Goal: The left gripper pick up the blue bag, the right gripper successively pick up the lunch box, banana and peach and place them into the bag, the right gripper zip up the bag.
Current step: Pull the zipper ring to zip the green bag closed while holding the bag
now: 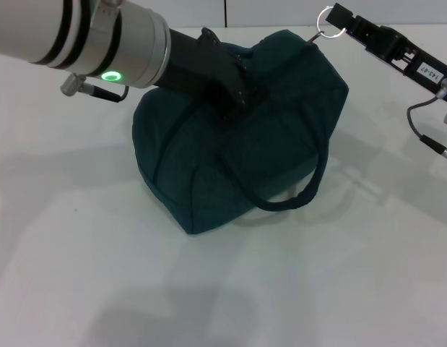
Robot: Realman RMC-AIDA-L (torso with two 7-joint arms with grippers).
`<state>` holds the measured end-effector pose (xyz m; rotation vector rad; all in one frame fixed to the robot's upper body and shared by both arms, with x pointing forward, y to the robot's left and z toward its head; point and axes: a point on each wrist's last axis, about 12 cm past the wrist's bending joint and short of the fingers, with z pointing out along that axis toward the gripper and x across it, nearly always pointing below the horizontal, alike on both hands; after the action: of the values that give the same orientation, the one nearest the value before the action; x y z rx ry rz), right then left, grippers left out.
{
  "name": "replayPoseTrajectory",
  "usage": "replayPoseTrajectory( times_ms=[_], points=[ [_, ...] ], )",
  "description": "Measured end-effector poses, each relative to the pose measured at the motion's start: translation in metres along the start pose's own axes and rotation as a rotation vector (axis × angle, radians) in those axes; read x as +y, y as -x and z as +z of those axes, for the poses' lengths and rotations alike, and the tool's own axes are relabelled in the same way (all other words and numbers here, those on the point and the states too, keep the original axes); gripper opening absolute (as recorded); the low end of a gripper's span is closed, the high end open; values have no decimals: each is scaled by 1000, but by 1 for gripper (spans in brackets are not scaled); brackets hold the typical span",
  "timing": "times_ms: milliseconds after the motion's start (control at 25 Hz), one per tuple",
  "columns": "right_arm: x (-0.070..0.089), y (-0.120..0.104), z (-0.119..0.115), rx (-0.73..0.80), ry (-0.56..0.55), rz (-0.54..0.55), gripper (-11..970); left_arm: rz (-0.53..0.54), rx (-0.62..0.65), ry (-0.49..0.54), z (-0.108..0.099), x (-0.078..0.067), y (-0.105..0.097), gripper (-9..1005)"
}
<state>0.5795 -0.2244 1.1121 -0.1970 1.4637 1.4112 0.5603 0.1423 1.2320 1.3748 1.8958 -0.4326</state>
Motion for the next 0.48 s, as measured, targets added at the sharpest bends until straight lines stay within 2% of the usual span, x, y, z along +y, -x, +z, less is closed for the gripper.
replayPoseTrajectory(
  times_ms=[480],
  points=[
    [-3, -1, -5, -18, -27, 12, 49, 18, -19, 11, -8, -4, 2, 77]
  ],
)
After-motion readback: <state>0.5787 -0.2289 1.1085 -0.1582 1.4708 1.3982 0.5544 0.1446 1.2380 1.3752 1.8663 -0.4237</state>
